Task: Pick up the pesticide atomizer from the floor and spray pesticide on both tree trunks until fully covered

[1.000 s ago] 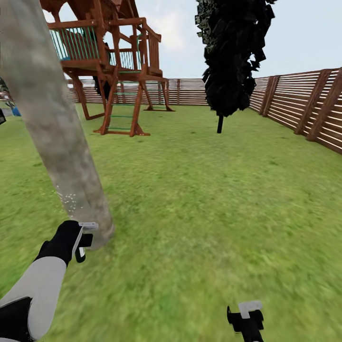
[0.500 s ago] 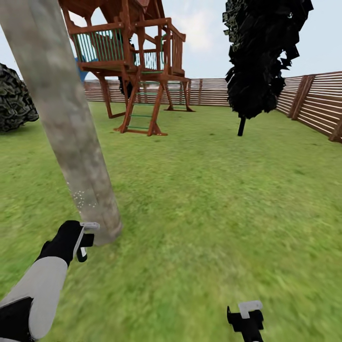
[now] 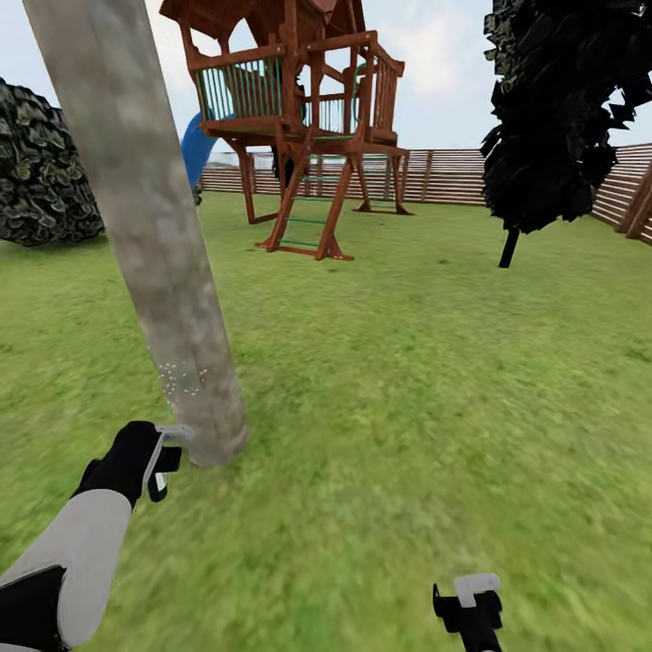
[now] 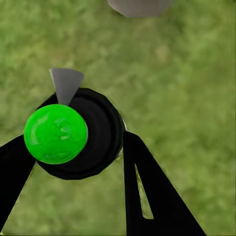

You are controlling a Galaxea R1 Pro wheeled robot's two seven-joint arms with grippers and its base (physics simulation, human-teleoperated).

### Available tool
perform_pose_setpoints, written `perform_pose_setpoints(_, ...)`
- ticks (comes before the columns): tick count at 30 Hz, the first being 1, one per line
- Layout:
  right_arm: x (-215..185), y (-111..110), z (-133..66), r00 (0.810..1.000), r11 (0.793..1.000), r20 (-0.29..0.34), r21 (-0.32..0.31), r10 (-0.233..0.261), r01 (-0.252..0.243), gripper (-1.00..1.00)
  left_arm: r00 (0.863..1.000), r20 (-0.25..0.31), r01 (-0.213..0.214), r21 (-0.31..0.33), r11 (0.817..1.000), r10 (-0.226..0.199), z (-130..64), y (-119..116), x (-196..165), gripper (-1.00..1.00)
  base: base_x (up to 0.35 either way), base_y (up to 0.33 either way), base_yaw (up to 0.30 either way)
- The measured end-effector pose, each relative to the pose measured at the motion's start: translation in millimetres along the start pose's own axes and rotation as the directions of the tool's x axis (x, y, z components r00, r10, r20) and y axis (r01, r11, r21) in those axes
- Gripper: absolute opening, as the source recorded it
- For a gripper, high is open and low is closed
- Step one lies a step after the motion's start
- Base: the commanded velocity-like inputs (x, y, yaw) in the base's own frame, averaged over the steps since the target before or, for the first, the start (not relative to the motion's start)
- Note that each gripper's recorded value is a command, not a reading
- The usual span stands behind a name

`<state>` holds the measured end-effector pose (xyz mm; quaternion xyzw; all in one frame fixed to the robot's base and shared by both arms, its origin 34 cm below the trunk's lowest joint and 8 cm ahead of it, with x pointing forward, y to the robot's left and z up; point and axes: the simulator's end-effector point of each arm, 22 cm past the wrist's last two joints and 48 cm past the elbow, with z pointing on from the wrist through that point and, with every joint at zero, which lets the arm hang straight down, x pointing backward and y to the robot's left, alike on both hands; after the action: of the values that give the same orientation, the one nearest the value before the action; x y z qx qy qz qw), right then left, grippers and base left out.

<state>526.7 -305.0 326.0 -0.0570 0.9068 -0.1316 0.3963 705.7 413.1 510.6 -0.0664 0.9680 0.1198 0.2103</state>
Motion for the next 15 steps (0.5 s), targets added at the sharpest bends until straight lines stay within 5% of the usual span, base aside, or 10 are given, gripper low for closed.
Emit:
perform_pose_setpoints(4,0.0,0.0,0.0,1.0,1.0,0.0,0.0,0.0,0.0,1.0,1.0,-0.002,0.012,-0.035,0.999,-0.013,1.6,28.5,0.7,-1.0,0.241,-0.19,0.277)
perform_pose_setpoints(8,0.1,0.1,0.0,1.0,1.0,0.0,0.0,0.0,0.0,1.0,1.0,-0.005,-0.005,0.048,0.999,0.005,-0.9,-31.1,2.5,-1.0,0.212,-0.209,0.278)
perform_pose_setpoints(15,0.2,-0.2,0.1,1.0,1.0,0.0,0.0,0.0,0.0,1.0,1.0,-0.002,-0.018,0.056,0.998,0.018,-2.1,-42.0,2.2,-1.0,0.097,-0.263,0.166)
